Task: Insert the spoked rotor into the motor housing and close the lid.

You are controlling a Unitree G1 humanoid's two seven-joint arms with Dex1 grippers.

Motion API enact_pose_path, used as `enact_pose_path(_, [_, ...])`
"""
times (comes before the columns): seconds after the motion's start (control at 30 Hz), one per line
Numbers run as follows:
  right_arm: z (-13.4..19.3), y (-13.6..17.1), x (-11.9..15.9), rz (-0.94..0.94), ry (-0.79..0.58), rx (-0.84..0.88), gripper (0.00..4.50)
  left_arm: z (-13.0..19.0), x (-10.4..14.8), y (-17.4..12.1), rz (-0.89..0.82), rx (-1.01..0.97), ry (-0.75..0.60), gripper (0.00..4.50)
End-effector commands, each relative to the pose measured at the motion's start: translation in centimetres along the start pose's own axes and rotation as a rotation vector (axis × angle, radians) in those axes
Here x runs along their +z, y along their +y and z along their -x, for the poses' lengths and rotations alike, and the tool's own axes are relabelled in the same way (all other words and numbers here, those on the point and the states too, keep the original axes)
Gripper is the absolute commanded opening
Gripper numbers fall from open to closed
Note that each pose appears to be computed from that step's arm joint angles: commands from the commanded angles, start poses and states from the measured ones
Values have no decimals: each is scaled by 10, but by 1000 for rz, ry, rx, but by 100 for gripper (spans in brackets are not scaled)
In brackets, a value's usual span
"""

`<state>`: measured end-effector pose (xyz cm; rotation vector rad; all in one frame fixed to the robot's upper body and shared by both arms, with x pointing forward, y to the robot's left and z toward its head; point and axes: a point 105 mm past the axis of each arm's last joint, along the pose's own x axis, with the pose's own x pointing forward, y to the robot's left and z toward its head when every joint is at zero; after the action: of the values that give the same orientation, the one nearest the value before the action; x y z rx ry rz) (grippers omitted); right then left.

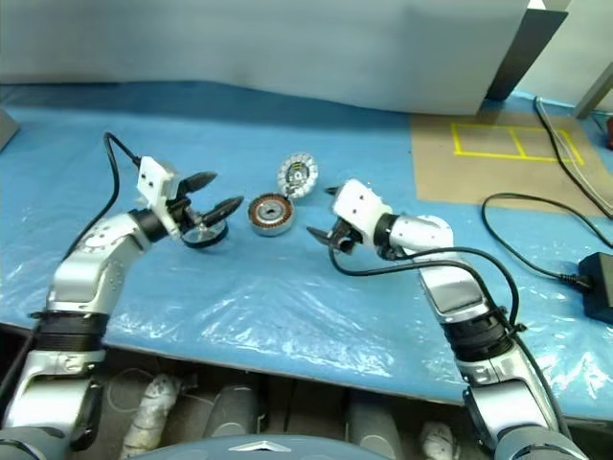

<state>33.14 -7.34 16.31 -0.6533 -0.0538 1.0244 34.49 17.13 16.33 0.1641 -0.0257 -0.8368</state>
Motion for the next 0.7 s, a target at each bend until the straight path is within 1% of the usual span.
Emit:
enact_pose_path(0.03, [6, -8, 10, 62, -14, 69, 409, 12, 13, -15, -14, -149, -18, 447])
enact_pose_path(0.13, [12, -5, 4, 79, 15, 130, 409, 21, 5, -27, -65, -236, 39, 447])
enact_pose_path(0.27, [11, 2, 0, 109, 35, 194, 409, 22, -3, -30, -95, -243, 57, 447])
enact_pose_path(0.37, [-1, 4, 5, 148, 25, 236, 409, 23, -9, -31, -92, -249, 84, 447])
enact_pose_path(0.47, [-14, -2, 10, 195, 21, 248, 409, 24, -14, -29, -84, -232, 99, 447])
enact_pose_path(0.7, [-31, -8, 18, 291, 16, 347, 409, 32, -23, -31, -58, -224, 126, 447])
